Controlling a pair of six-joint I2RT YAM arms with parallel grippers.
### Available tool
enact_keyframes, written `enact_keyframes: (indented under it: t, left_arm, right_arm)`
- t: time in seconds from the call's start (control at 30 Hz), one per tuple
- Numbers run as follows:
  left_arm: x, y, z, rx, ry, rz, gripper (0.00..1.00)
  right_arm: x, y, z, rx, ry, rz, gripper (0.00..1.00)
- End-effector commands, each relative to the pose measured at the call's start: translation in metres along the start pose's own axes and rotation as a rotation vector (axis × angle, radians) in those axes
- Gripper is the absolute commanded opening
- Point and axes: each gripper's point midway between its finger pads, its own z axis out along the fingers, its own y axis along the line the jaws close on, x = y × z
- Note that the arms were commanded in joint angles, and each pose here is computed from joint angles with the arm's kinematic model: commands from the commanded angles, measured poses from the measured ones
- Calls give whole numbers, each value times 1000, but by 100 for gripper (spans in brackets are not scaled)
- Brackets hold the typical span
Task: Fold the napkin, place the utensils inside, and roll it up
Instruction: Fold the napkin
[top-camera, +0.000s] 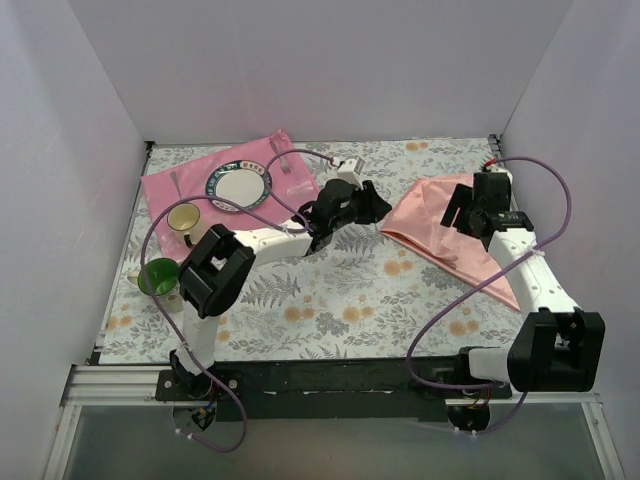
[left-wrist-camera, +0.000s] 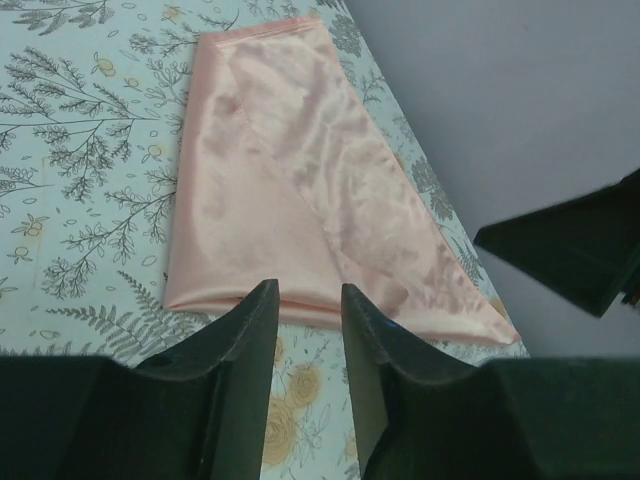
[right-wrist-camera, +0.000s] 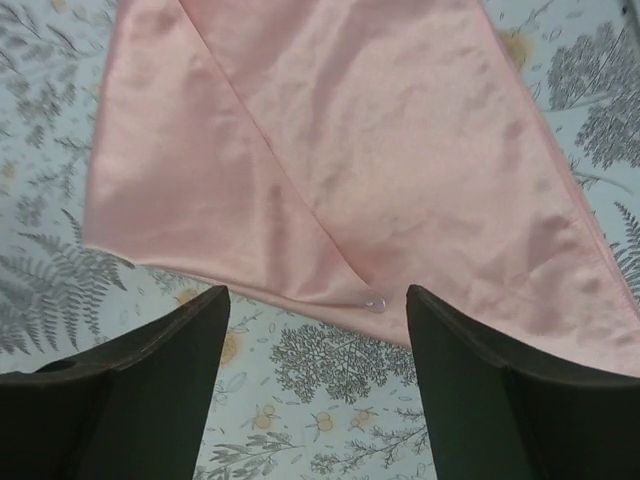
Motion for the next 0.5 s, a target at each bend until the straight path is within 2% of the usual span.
enact_keyframes:
  t: [0.0, 0.03, 0.07, 0.17, 0.3, 0.47]
  left_arm:
    - [12, -29, 23, 186, 102, -68, 27]
    - [13, -31, 28, 204, 116, -92, 24]
    - [18, -35, 32, 230, 137, -119, 22]
    - [27, -40, 47, 284, 174, -143, 20]
    - [43, -37, 60, 307, 226, -164, 20]
    - [61, -22, 65, 265, 271, -157, 21]
  right_arm:
    - [29, 5, 24, -47, 87, 18, 77]
    - [36, 4, 32, -38, 109, 13, 73]
    - [41, 3, 37, -38, 117, 0, 59]
    - [53, 4, 49, -43, 161, -9, 43]
    - [79, -1, 56, -32, 227, -22, 38]
    - [89, -19, 64, 33, 208, -37, 37]
